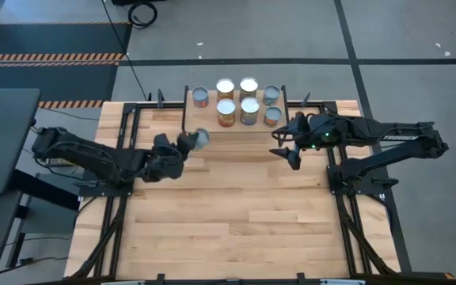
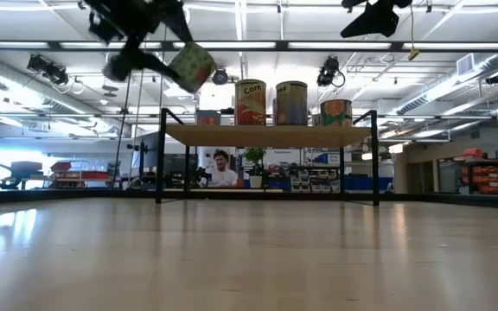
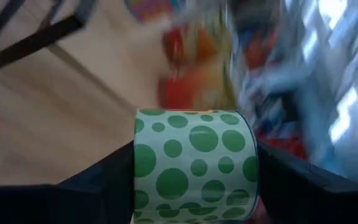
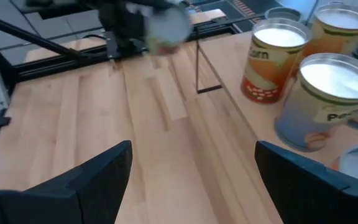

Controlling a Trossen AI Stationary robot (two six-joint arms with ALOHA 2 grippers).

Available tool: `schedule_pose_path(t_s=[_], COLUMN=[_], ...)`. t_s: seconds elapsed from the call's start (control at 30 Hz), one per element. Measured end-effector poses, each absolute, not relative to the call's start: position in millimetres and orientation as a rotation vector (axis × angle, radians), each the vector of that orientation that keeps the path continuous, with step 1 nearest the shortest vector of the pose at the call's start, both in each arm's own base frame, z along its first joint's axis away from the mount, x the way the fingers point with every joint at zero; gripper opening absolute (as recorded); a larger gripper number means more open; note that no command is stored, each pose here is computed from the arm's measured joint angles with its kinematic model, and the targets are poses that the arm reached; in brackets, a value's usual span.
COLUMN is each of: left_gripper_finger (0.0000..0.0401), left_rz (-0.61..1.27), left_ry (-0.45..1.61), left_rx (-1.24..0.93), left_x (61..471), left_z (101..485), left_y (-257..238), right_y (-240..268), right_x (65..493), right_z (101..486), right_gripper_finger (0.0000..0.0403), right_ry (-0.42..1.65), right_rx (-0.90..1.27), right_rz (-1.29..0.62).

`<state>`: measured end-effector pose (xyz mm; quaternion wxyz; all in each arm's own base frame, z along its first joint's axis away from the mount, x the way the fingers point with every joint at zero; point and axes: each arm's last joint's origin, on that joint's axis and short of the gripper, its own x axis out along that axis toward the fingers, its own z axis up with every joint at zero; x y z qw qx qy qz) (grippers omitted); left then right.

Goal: Pick and place cans onto a shelf
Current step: Put the canned green peas on the shelf

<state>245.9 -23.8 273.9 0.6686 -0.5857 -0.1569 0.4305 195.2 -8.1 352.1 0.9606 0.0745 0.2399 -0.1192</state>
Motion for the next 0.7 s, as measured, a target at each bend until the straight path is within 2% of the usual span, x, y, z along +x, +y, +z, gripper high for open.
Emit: schedule_pose_path(t_s=[0.13, 0.23, 0.7], left_gripper_finger=[0.0275, 0.0275, 0.0279], left_rz=[1.028, 1.043, 1.064], left_ry=[-0.679, -0.796, -1.020], left_rx=[-1.397, -1.432, -1.491], left_x=[246, 249, 283], left_z=[249, 237, 207], left_y=[-16, -8, 18], right_y=[-7, -6, -8], right_x=[196, 199, 206], right_z=[352, 350, 345], right_gripper_finger=[0.0348, 0.0348, 0.0348], right_ry=[0.494, 0.508, 0.526], right_rx=[0.143, 0.130, 0.141], right_rz=[-0.189, -0.164, -0.175])
